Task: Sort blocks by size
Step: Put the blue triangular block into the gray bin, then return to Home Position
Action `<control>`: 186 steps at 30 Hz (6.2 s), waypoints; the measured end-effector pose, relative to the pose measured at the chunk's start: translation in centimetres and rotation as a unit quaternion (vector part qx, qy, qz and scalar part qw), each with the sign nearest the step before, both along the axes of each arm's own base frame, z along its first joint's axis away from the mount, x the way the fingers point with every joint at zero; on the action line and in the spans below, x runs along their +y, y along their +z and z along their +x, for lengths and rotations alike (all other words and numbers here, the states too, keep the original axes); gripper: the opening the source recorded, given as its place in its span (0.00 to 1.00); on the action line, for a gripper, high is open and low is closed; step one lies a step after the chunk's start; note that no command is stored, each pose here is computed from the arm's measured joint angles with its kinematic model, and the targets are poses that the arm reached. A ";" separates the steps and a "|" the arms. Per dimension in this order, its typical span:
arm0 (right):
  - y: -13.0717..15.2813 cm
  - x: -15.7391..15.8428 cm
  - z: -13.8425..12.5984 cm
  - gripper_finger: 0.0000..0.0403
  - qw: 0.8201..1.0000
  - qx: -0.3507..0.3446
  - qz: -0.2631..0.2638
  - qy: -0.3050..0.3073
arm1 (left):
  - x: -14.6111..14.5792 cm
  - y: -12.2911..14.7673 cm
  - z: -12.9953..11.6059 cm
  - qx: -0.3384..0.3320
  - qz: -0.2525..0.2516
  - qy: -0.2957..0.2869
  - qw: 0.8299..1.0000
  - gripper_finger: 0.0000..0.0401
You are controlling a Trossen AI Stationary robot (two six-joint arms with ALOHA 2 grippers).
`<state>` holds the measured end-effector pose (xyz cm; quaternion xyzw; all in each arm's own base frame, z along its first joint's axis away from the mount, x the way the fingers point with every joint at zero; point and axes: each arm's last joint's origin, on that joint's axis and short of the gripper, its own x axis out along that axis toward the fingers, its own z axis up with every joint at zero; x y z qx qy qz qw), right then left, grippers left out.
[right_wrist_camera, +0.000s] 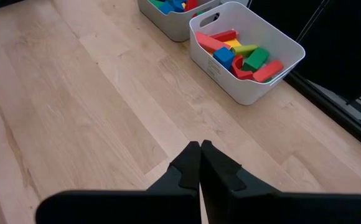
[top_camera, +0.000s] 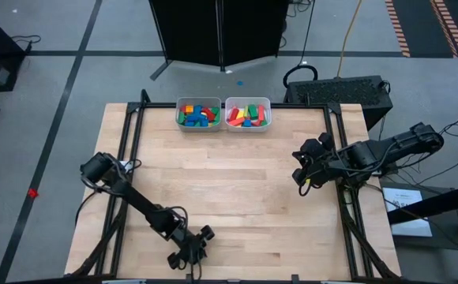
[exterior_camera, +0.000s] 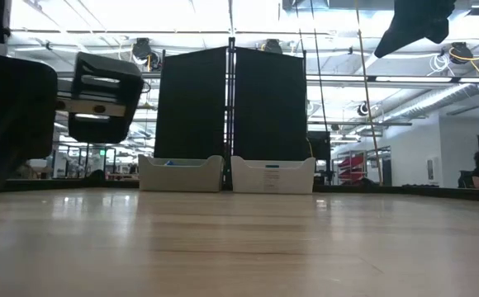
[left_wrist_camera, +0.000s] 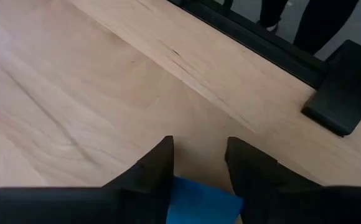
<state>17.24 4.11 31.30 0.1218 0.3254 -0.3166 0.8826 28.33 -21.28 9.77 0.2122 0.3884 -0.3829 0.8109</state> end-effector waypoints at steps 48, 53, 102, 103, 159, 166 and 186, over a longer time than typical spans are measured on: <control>0.0 0.0 0.0 0.00 1.000 -0.010 0.006 -0.011 | 39.7 14.7 -2.0 -0.184 0.014 0.653 0.735 0.33; 0.0 0.0 0.0 0.00 1.000 -0.010 0.005 -0.011 | 40.3 13.1 -1.4 -0.162 0.006 0.640 0.751 0.33; 7.1 -6.0 -18.5 0.10 0.869 -0.427 -0.068 0.240 | 19.7 31.8 -29.5 -0.538 -0.246 0.489 0.641 0.66; 6.3 -5.9 -18.2 0.10 0.866 -0.433 -0.063 0.241 | 19.4 31.3 -30.0 -0.538 -0.253 0.489 0.639 0.66; -13.5 -1.5 -7.9 0.10 0.868 -0.404 -0.043 0.284 | 21.2 8.1 -18.7 -0.398 -0.347 0.481 0.700 0.66; -13.9 -1.6 -7.9 0.10 0.885 -0.383 -0.045 0.262 | 21.2 7.5 -18.6 -0.368 -0.347 0.503 0.701 0.66; -14.0 -1.6 -7.9 0.10 0.888 -0.373 -0.065 0.261 | 21.1 7.1 -18.5 -0.348 -0.342 0.489 0.723 0.66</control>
